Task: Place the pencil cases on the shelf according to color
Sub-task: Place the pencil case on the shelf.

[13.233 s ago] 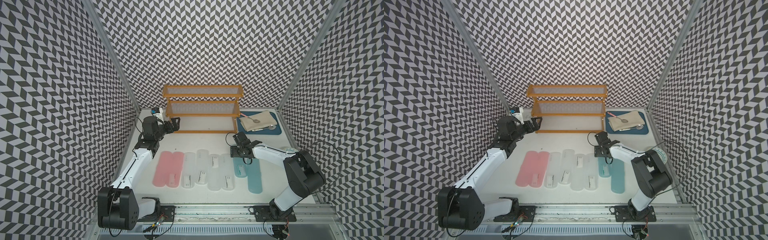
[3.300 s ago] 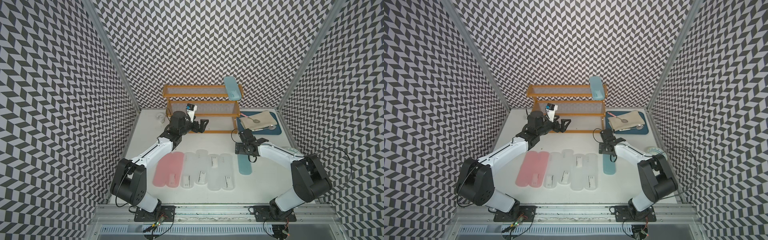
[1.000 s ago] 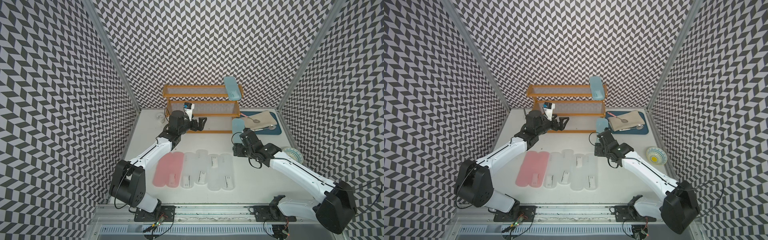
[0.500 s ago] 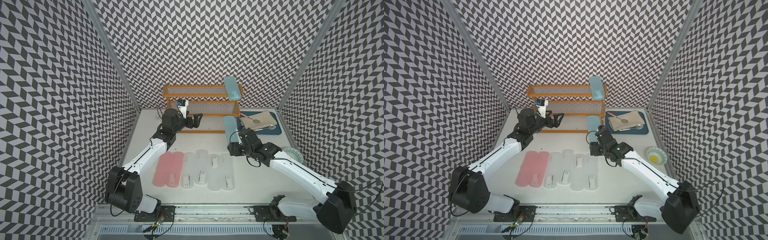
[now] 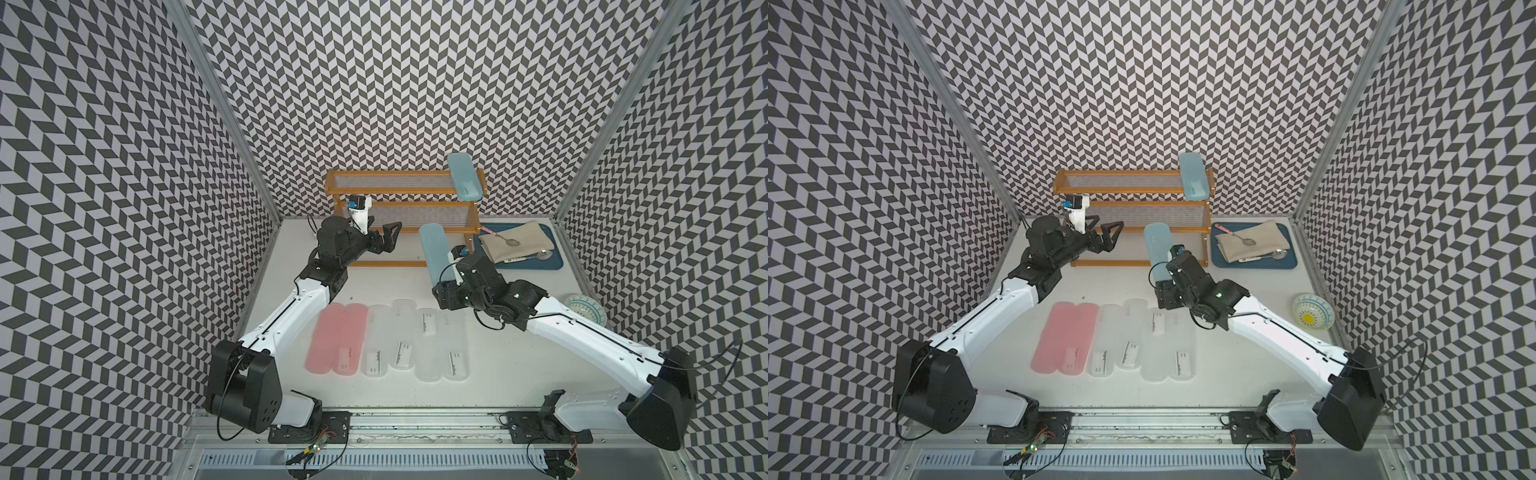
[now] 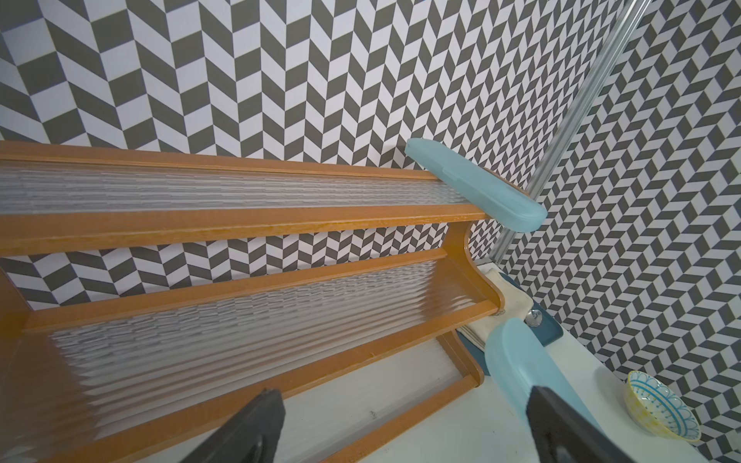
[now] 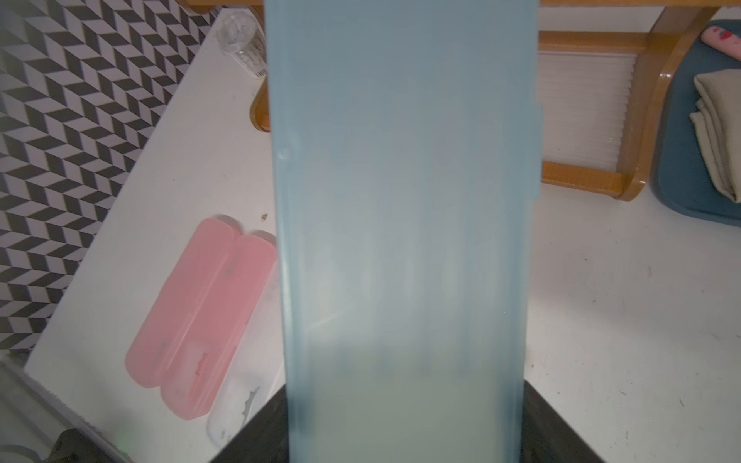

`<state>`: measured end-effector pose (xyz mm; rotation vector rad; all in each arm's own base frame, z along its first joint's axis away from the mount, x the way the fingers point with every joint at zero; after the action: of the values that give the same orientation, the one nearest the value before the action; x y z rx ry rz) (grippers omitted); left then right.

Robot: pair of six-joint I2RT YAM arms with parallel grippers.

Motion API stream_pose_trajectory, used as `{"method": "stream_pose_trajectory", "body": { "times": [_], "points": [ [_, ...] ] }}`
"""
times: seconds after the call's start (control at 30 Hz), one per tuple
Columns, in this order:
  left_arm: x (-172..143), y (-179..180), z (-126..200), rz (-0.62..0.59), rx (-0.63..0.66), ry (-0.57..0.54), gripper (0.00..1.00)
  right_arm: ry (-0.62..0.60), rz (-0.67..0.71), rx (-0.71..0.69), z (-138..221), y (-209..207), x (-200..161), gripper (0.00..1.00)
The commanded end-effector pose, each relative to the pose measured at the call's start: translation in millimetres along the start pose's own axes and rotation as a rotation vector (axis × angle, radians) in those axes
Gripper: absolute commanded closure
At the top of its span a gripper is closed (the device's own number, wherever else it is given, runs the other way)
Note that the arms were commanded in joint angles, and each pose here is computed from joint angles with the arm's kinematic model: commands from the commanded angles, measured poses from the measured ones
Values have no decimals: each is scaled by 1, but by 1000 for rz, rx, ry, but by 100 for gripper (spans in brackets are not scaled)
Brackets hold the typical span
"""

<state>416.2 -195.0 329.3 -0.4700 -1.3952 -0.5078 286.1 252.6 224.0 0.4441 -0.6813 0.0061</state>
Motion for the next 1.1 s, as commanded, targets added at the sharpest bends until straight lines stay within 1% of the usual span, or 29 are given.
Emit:
{"method": "stream_pose_trajectory", "body": {
  "times": [0.0, 0.1, 0.2, 0.33, 0.4, 0.5, 0.57, 0.63, 0.73, 0.8, 1.07],
  "points": [
    [35, -1, 14, -32, 28, -91, 0, -115, -18, 59, 11, 26, 35, 33],
    [63, 4, 17, -45, 58, -142, 0, -153, -5, 40, 16, 32, 52, 33],
    [87, 15, 12, -58, 99, -161, 0, -222, -1, 33, 23, 39, 74, 32],
    [101, 29, -3, -50, 106, -175, 0, -287, 2, -1, 26, 46, 109, 30],
    [97, 29, -10, -44, 84, -156, 1, -304, 3, -6, 24, 50, 126, 30],
    [75, 23, -16, -45, 42, -120, 1, -330, -3, -10, 21, 52, 153, 30],
    [56, 24, -16, -37, 50, -92, 0, -346, -7, -12, 17, 51, 170, 30],
    [44, 25, -14, -36, 66, -73, 1, -358, -12, -23, 8, 48, 186, 29],
    [40, 24, -10, -44, 67, -65, 0, -375, -18, -13, -3, 45, 212, 30],
    [38, 23, -9, -45, 65, -66, 0, -388, 1, 5, -9, 49, 226, 29],
    [30, 19, -12, -11, 33, -59, 0, -478, -26, -43, -25, 32, 276, 29]
  ]
}}
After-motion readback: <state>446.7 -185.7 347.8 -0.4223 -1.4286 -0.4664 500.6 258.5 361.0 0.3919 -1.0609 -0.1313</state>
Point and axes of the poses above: each gripper's point midway between its finger pads, its own z axis back along the fingers, its own y axis along the line the jaws close on, x = y × z, the point moved 1 cm from there along z, back along the fingers, and after that the axes turned 14 degrees about -z, right-handed, at the moved point
